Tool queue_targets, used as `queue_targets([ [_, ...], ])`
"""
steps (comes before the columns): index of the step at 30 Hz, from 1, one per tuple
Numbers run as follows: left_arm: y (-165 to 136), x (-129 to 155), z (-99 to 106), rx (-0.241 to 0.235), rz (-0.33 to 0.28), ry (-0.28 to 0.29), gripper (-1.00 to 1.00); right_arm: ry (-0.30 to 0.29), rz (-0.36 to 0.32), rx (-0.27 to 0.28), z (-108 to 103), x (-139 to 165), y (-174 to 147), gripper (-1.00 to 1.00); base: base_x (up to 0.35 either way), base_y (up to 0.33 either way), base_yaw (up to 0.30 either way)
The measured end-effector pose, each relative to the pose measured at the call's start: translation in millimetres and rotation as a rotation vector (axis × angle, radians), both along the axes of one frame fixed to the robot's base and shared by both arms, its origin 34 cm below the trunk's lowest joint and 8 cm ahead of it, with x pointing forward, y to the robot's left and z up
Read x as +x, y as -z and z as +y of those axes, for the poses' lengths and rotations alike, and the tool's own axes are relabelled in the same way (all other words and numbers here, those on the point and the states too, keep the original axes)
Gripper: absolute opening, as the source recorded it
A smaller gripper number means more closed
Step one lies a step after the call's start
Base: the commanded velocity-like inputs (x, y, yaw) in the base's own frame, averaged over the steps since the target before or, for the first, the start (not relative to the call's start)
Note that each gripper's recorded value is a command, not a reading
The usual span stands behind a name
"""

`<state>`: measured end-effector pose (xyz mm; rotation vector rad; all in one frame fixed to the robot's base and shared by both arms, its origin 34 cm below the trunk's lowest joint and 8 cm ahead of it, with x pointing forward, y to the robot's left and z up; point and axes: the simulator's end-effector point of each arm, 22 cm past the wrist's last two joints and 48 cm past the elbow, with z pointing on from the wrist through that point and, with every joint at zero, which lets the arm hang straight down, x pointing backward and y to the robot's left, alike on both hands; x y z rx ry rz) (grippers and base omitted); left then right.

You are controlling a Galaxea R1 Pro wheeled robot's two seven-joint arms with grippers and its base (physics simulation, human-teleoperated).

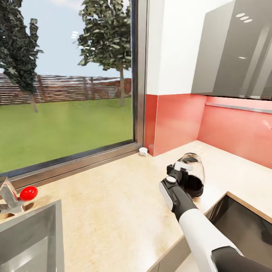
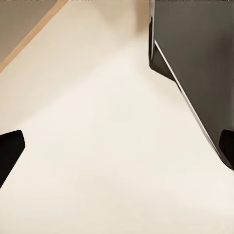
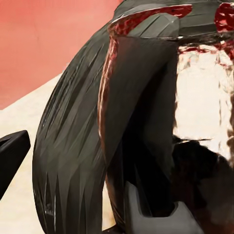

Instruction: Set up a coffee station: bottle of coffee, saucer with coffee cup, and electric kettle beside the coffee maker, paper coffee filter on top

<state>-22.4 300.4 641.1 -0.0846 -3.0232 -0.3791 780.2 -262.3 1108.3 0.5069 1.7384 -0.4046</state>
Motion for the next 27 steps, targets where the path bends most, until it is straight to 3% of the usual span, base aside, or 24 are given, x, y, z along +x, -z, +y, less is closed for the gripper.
queue_targets([
  [1, 0.0, 0.2, 0.1, 0.0, -0.001, 0.0, 1.0, -0.04, -0.037, -0.003, 11.4, 6.1, -15.7, -1.0, 0.0, 0.0, 0.0],
  [3, 0.2, 0.5, -0.1, -0.001, -0.003, 0.0, 1.0, -0.2, -0.1, -0.047, 53.9, 20.0, -44.5, -1.0, 0.0, 0.0, 0.0],
  [7, 0.1, 0.3, -0.7, -0.001, -0.002, -0.002, 1.0, -0.307, -0.113, -0.044, 80.1, 26.4, -48.4, -1.0, 0.0, 0.0, 0.0],
  [11, -0.1, -0.1, 1.0, 0.002, -0.001, -0.004, 1.0, -0.513, -0.128, -0.029, 120.9, 34.3, -50.3, -1.0, 0.0, 0.0, 0.0],
  [14, -0.2, -0.3, 2.9, 0.005, 0.0, -0.006, 1.0, -0.635, -0.13, -0.029, 134.8, 36.2, -48.7, -1.0, 0.0, 0.0, 0.0],
  [19, -0.4, -0.2, 5.2, 0.008, -0.002, -0.009, 1.0, -1.004, -0.106, -0.043, 160.1, 21.8, -35.0, -1.0, 0.0, 0.0, 0.0],
  [22, -0.3, 0.4, 5.1, 0.008, -0.004, -0.007, 1.0, -1.191, -0.082, -0.039, 168.4, 2.5, -26.6, -1.0, 0.0, 0.0, 0.0],
  [24, -0.3, 1.0, 5.6, 0.008, -0.006, -0.007, 1.0, -1.269, -0.066, -0.042, 165.1, -7.7, -22.4, -1.0, 0.0, 0.0, 0.0],
  [27, -0.2, 1.7, 5.9, 0.008, -0.009, -0.006, 1.0, -1.33, -0.052, -0.046, 158.1, -16.5, -20.1, -1.0, 0.0, 0.0, 0.0],
])
